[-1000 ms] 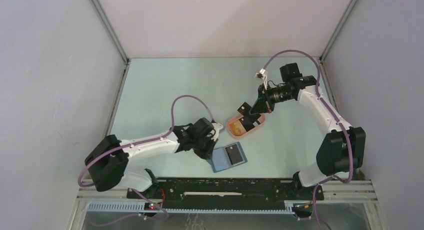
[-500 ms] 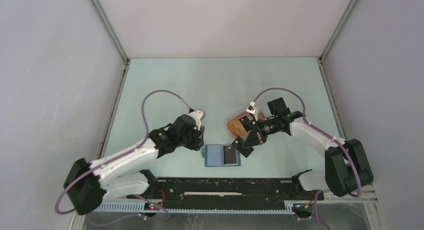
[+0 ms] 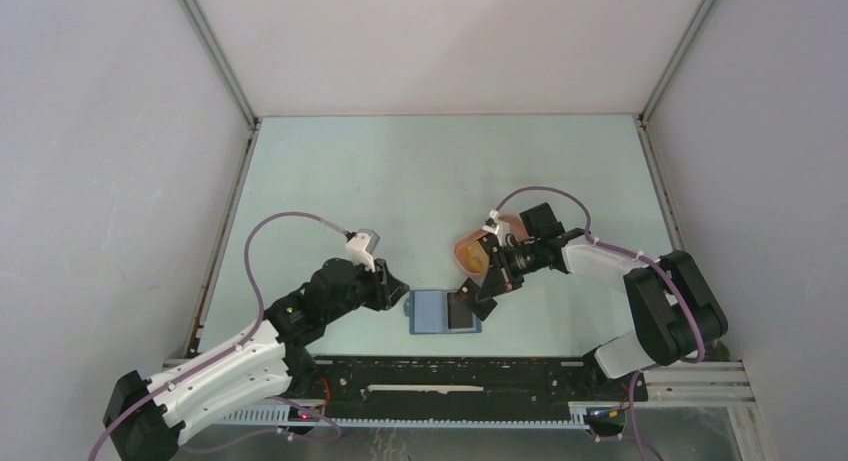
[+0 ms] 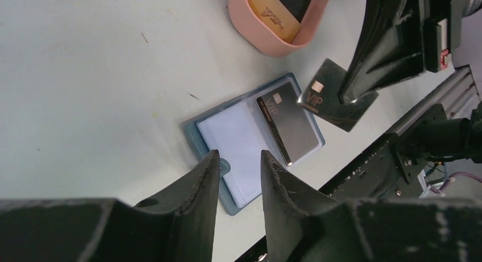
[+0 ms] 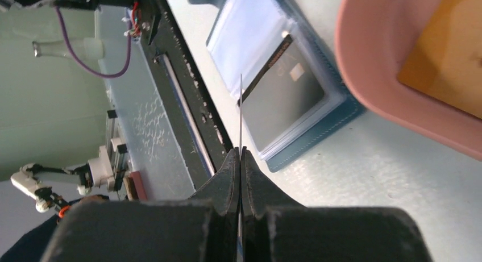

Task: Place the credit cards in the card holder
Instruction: Adjust the card holder at the center of the board, then insert the credit card into the card holder.

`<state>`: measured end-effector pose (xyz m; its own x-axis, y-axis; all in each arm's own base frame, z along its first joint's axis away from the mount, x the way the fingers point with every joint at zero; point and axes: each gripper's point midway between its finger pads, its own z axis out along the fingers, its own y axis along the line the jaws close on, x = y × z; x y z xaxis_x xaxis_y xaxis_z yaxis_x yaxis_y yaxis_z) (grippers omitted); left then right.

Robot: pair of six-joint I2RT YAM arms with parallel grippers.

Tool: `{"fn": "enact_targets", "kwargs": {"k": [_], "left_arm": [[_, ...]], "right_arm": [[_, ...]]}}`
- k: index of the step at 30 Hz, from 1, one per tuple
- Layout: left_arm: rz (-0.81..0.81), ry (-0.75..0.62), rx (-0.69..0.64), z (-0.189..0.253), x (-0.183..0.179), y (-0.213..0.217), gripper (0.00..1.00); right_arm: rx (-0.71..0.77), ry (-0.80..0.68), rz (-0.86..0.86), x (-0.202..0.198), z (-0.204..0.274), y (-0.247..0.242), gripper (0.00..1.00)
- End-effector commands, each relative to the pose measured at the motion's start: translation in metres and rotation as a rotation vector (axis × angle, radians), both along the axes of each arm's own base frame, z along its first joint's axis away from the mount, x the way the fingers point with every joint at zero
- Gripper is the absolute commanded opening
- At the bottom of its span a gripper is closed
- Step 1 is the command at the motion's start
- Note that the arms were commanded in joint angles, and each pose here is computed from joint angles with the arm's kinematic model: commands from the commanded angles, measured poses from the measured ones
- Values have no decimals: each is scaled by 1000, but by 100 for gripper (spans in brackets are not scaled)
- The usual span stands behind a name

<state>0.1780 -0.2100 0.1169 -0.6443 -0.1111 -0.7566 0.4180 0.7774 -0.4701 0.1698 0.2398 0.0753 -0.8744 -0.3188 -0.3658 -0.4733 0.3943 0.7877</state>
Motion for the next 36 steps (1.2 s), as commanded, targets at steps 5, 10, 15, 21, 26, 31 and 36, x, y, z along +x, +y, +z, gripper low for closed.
{"fn": "enact_targets", "kwargs": {"k": [5, 10, 15, 21, 26, 31, 36], "left_arm": [[1, 2, -151, 10, -3, -11, 34], [-9, 4, -168, 11, -6, -11, 33], [-19, 15, -178, 5, -10, -12, 33], [-113, 16, -191, 8, -19, -24, 42], [-287, 9, -147, 9, -38, -46, 48], [-431, -97, 52, -4, -55, -76, 53], [-533, -287, 279, -18, -55, -102, 53]], "right_arm": [[-175, -86, -102, 37, -15, -4, 0], [-169, -89, -47, 26, -10, -5, 0], [-267, -189, -88, 45, -8, -16, 0], [-410, -329, -102, 72, -11, -31, 0], [-458, -405, -143, 96, -6, -38, 0], [-485, -448, -194, 123, -1, -47, 0], [-448, -446, -240, 139, 10, -57, 0]]}}
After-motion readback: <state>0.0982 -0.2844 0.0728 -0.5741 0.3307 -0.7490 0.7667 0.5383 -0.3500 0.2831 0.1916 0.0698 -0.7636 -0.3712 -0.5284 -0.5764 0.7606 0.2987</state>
